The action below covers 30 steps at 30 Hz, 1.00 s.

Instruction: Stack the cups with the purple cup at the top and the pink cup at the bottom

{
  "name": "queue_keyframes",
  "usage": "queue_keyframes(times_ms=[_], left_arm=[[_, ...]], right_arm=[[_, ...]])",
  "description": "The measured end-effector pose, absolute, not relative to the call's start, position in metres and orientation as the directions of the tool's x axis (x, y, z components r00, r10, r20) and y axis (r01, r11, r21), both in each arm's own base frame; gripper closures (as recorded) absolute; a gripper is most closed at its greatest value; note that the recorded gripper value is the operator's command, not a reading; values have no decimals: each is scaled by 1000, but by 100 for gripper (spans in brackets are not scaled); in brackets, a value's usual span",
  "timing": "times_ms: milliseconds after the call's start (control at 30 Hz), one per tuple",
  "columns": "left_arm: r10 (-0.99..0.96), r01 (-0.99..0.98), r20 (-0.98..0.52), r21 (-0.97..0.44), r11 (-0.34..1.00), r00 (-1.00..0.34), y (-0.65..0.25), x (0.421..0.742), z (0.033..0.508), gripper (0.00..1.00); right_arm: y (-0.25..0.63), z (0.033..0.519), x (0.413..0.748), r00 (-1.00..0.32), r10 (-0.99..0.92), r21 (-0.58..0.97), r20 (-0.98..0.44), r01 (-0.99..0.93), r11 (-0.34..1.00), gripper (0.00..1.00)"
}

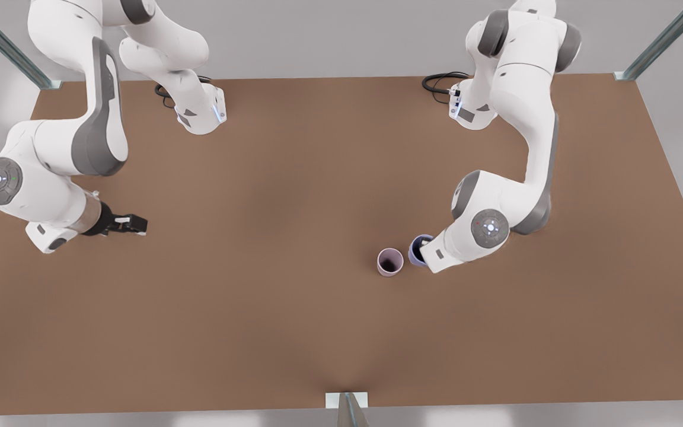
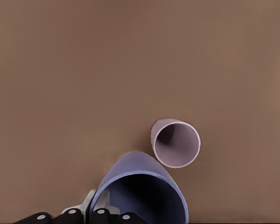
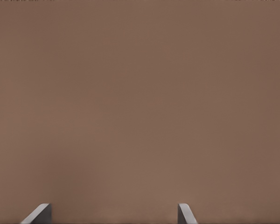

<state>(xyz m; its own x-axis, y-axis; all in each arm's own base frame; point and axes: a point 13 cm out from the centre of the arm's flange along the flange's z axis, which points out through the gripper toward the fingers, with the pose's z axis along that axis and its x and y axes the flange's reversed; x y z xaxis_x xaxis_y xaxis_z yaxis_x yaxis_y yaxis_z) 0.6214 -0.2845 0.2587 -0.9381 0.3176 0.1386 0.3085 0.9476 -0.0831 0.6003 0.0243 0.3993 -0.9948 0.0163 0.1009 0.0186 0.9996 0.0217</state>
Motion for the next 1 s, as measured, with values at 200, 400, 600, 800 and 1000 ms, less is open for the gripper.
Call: queue_keyframes(times_ms=[200, 400, 600, 800, 1000], left_arm=[[233, 221, 191, -86, 972, -953, -326, 606, 253, 79], [118, 104, 175, -85, 991, -978, -329, 617, 246, 79], [36, 23, 146, -90, 996, -989, -333, 628, 237, 79], [-16, -32, 155, -100, 994, -988, -342, 624, 230, 79], [-55, -71, 167, -90, 993, -984, -340, 623, 222, 79]], right_arm=[[25, 403, 616, -999, 29, 1, 44, 29, 1000, 0], [9, 403, 625, -997, 67, -16, 23, 67, 998, 0], [5, 404, 626, -996, 84, -19, 17, 84, 996, 0], [8, 404, 627, -996, 90, -18, 14, 89, 996, 0], [8, 405, 628, -995, 95, -17, 9, 95, 995, 0]])
